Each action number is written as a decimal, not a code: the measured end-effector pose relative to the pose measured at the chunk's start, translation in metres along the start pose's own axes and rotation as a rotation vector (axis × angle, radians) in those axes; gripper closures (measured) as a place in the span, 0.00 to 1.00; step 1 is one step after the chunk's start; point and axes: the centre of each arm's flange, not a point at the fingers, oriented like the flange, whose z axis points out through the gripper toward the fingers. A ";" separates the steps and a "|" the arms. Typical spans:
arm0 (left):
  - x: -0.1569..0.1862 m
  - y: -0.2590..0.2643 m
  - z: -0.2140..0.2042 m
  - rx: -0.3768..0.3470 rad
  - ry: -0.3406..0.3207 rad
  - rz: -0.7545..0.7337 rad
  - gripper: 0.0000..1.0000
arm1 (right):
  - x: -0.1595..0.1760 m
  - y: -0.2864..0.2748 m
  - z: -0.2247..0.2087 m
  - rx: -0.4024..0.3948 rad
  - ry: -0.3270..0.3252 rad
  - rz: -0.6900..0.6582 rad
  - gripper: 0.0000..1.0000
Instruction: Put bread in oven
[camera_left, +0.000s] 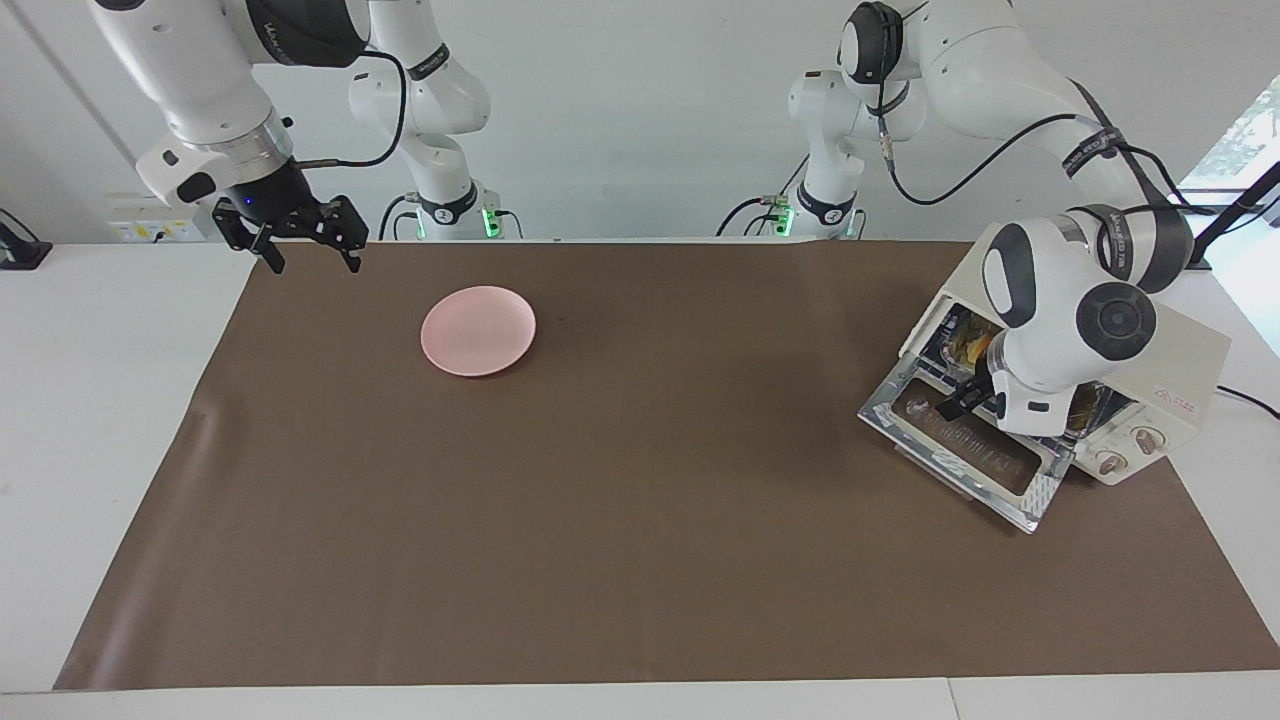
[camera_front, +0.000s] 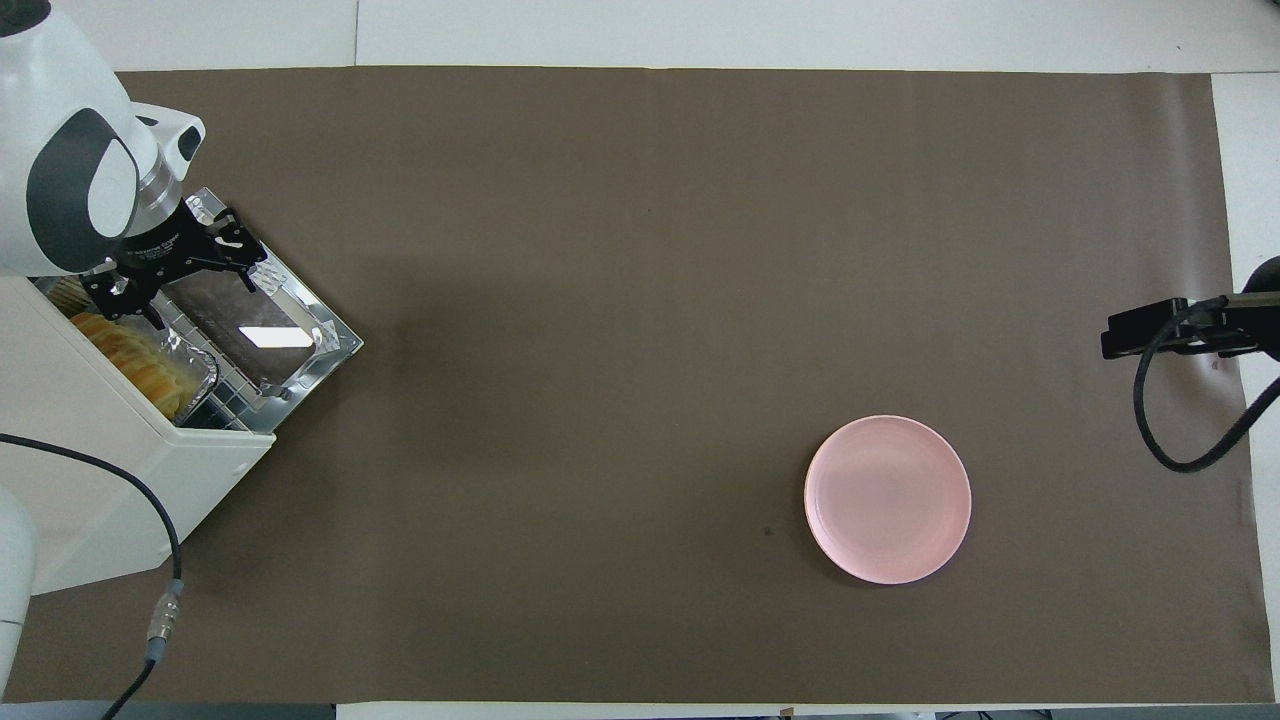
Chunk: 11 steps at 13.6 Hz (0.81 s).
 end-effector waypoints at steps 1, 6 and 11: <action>-0.013 -0.002 -0.019 -0.018 0.016 0.033 0.00 | 0.000 0.000 0.000 0.000 0.000 0.000 0.00; -0.058 -0.066 -0.090 -0.088 0.023 0.276 0.00 | 0.000 0.000 0.000 0.000 0.000 0.000 0.00; -0.115 -0.129 -0.120 -0.148 -0.025 0.384 0.00 | 0.000 0.000 0.000 0.000 0.000 0.000 0.00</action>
